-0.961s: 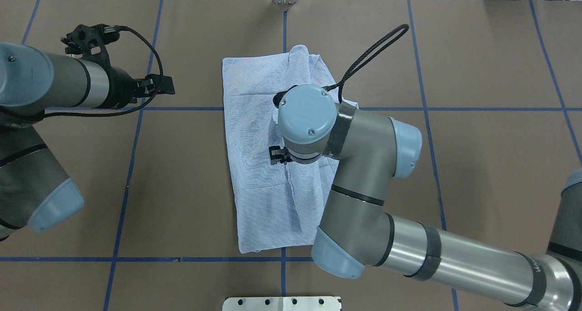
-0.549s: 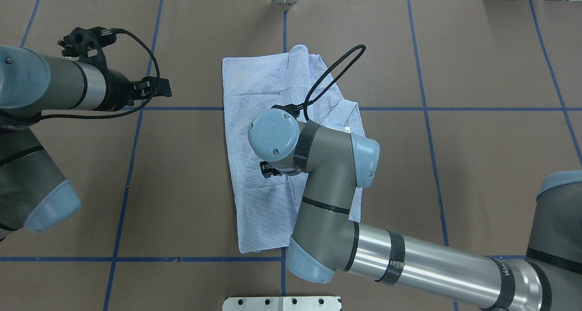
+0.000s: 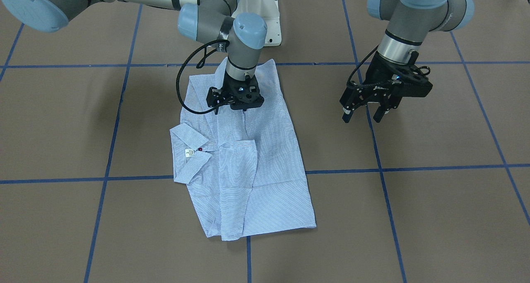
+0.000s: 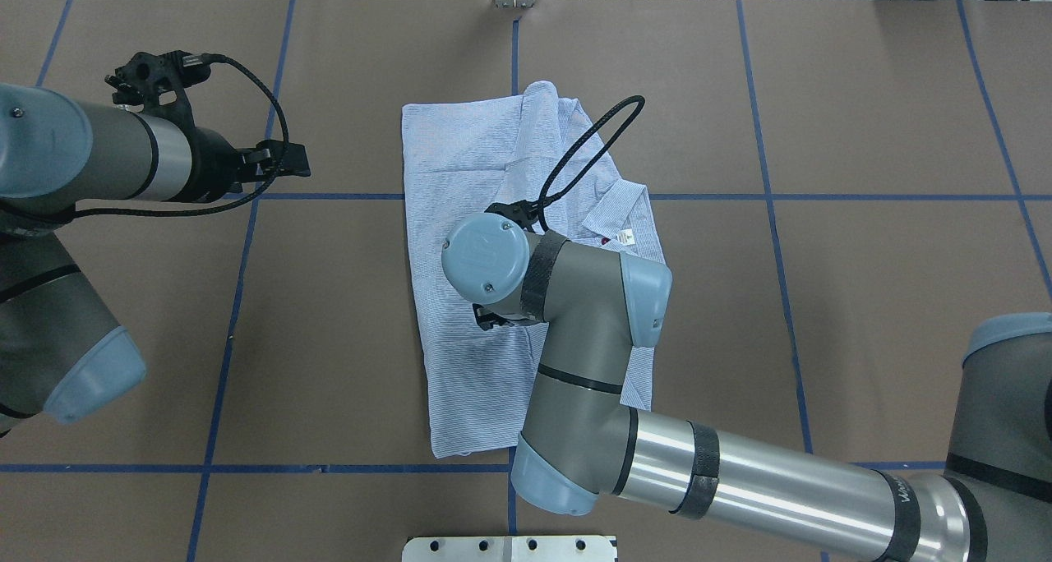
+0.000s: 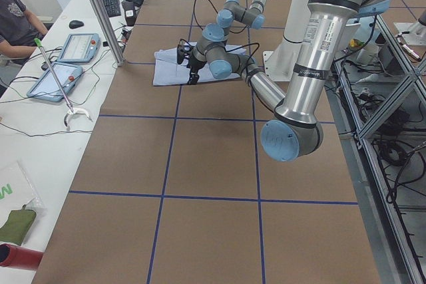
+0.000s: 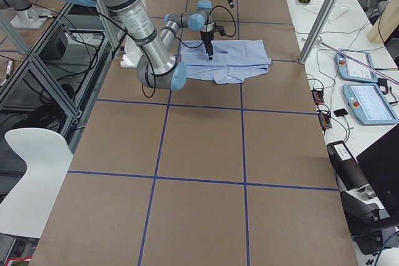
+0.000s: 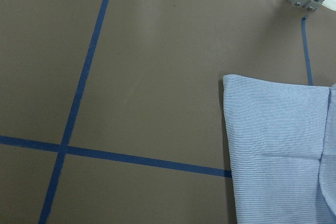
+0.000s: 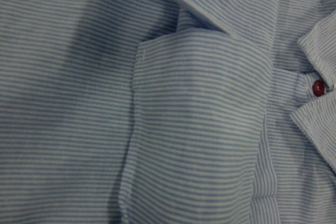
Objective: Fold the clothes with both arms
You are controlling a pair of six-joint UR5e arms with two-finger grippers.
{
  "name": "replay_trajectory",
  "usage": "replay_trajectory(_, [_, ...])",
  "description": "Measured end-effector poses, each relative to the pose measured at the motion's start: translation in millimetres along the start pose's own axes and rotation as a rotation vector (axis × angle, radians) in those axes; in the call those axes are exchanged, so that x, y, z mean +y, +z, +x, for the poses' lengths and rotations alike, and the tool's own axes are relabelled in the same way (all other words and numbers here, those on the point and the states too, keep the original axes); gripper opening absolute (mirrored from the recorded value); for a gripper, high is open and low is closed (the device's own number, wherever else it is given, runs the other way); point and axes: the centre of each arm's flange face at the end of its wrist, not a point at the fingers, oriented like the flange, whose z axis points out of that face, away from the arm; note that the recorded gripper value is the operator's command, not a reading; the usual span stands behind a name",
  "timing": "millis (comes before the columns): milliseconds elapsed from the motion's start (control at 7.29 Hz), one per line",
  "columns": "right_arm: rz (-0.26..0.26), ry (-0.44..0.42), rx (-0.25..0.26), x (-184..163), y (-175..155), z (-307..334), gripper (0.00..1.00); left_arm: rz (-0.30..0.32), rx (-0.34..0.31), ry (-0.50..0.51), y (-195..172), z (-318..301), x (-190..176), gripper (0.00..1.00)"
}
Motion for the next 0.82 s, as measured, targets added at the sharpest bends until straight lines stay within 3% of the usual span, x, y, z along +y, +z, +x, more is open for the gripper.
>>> replay_trajectory(412, [-0.013,-0.017,0.038,2.7,7.9,29.5,1.0,-0.001,-0.001,-0.001,1.3,-0.4,0.3,1.0])
replay_trajectory(823, [-0.013,-0.054,0.072,20.3,20.1,124.2,1.0,-0.003,0.001,-0.003,1.3,0.5,1.6,1.0])
